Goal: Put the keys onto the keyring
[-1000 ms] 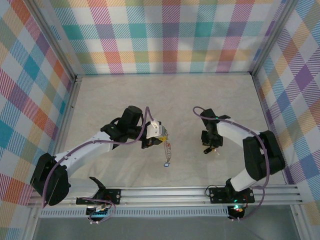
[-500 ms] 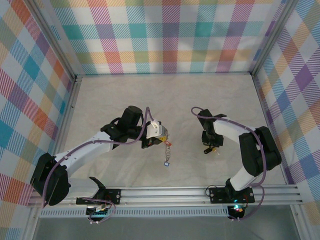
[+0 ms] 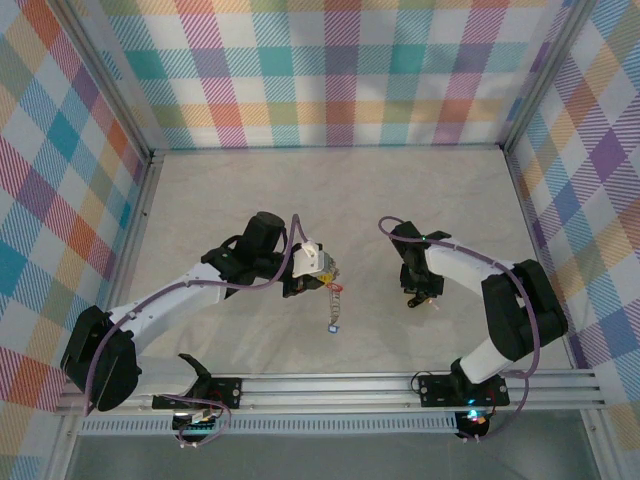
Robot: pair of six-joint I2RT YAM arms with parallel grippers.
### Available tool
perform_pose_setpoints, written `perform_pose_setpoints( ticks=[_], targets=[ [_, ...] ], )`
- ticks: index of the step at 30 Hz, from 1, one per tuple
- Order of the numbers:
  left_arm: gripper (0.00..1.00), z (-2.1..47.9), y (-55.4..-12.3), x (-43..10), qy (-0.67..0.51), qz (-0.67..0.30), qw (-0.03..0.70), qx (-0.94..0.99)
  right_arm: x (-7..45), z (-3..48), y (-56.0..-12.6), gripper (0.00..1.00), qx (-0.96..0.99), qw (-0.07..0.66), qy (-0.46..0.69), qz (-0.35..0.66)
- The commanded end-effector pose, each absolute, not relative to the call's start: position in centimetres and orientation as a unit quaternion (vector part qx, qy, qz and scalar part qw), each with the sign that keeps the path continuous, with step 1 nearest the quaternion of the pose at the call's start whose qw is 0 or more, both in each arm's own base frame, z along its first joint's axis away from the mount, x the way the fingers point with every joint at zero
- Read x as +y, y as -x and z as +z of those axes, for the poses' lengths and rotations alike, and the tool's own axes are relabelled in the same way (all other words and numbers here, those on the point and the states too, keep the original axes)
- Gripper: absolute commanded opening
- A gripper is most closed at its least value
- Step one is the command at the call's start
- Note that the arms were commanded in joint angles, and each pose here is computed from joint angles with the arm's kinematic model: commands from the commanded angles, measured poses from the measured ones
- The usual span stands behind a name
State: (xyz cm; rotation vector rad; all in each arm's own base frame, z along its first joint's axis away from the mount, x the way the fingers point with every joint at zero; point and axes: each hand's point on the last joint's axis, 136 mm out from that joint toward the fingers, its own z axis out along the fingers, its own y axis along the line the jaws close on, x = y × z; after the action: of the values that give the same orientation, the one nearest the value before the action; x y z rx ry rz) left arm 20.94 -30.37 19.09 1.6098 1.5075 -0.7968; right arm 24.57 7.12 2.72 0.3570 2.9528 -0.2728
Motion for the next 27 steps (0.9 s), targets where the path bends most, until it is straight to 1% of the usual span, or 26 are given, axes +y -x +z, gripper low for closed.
perform_pose_setpoints(
  ticks=[1, 4, 7, 13, 16, 18, 21, 24, 27],
  targets=[
    [0.0, 20.5, -20.1, -30.6, -0.645, -0.32, 0.399, 0.568, 6.7, 1.6, -22.9, 0.32, 0.983, 0.053, -0.144, -0.097],
    [0.0, 20.4, -19.9, -30.6, -0.646, -0.321, 0.398, 0.567, 5.8, 1.6, -22.7, 0.24, 0.979, 0.066, -0.154, -0.116],
    [0.0, 20.5, -19.8, -30.7, -0.646, -0.325, 0.397, 0.565, 5.0, 2.1, -23.1, 0.22, 0.977, 0.078, -0.146, -0.137],
    [0.0, 20.5, -19.8, -30.5, -0.646, -0.322, 0.398, 0.566, 5.3, 2.4, -23.5, 0.16, 0.976, 0.098, -0.151, -0.12],
    [0.0, 20.4, -19.8, -30.5, -0.646, -0.323, 0.397, 0.566, 5.4, 2.7, -23.8, 0.18, 0.977, 0.104, -0.144, -0.119],
    [0.0, 20.3, -19.8, -30.5, -0.646, -0.323, 0.395, 0.568, 5.4, 2.8, -24.0, 0.26, 0.977, 0.106, -0.142, -0.119],
    [0.0, 20.3, -19.9, -30.5, -0.646, -0.322, 0.394, 0.569, 5.7, 2.8, -24.1, 0.25, 0.978, 0.111, -0.14, -0.111],
    [0.0, 20.1, -19.9, -30.6, -0.646, -0.323, 0.391, 0.57, 5.8, 2.7, -24.2, 0.22, 0.978, 0.109, -0.137, -0.11],
    [0.0, 20.0, -19.8, -30.6, -0.646, -0.324, 0.389, 0.571, 5.7, 2.5, -24.1, 0.21, 0.979, 0.106, -0.135, -0.113]
  ],
)
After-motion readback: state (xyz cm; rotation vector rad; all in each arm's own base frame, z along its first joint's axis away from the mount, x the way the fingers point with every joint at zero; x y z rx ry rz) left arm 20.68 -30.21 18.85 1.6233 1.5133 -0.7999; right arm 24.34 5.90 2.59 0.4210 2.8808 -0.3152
